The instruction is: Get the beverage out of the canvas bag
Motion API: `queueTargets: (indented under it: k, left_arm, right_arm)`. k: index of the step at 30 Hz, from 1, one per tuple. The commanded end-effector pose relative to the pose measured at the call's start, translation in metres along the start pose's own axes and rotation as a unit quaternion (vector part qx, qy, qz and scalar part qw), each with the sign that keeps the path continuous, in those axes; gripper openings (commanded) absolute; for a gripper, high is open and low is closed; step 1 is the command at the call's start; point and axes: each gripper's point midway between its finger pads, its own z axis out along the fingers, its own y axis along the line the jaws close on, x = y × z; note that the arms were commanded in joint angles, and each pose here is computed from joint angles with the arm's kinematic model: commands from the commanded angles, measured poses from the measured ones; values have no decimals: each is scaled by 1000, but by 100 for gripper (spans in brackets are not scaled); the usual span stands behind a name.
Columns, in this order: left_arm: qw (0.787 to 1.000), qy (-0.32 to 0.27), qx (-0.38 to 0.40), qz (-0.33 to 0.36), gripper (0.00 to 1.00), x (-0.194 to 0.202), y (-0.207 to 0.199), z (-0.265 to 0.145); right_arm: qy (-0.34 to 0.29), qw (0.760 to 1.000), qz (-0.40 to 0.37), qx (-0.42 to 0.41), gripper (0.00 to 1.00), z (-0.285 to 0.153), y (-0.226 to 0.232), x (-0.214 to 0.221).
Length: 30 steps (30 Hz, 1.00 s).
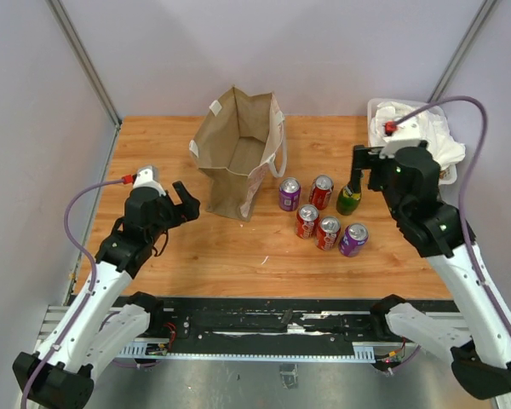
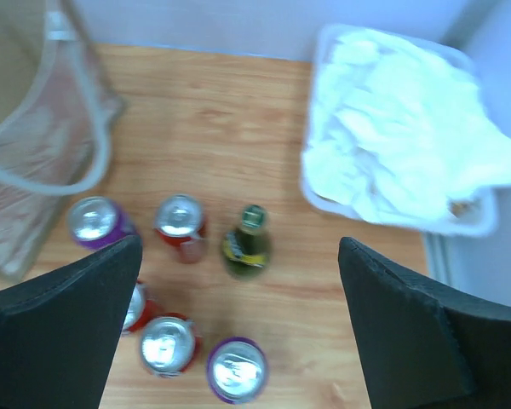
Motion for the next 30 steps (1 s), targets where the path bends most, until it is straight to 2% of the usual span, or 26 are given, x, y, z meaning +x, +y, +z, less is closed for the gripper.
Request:
queueTargets:
  k: [1, 4, 8, 14, 17, 21, 30]
  left_arm:
    - [1000, -12, 15, 2, 100, -8, -4, -9]
    - [1000, -26, 14, -4, 100, -13, -3, -14]
    - [999, -47, 5, -13, 100, -20, 2, -20]
    - [998, -62, 5, 8, 100, -29, 2, -27]
    - [997, -76, -8, 5, 100, -35, 7, -28]
    - [996, -86, -16, 2, 100, -37, 11, -31]
    - [997, -73, -29, 14, 100, -33, 16, -30]
  right_arm:
    - [34, 991, 34, 123, 98, -19, -71, 32]
    - [53, 982, 69, 170, 98, -30, -105, 47]
    - [64, 955, 147, 248, 98, -43, -154, 65]
    - [96, 921, 241, 289, 98, -49, -195, 91]
    - [85, 926, 240, 279, 98, -50, -191, 88]
    - [80, 923, 218, 307, 98, -64, -196, 89]
    - [86, 925, 225, 293, 99, -57, -189, 96]
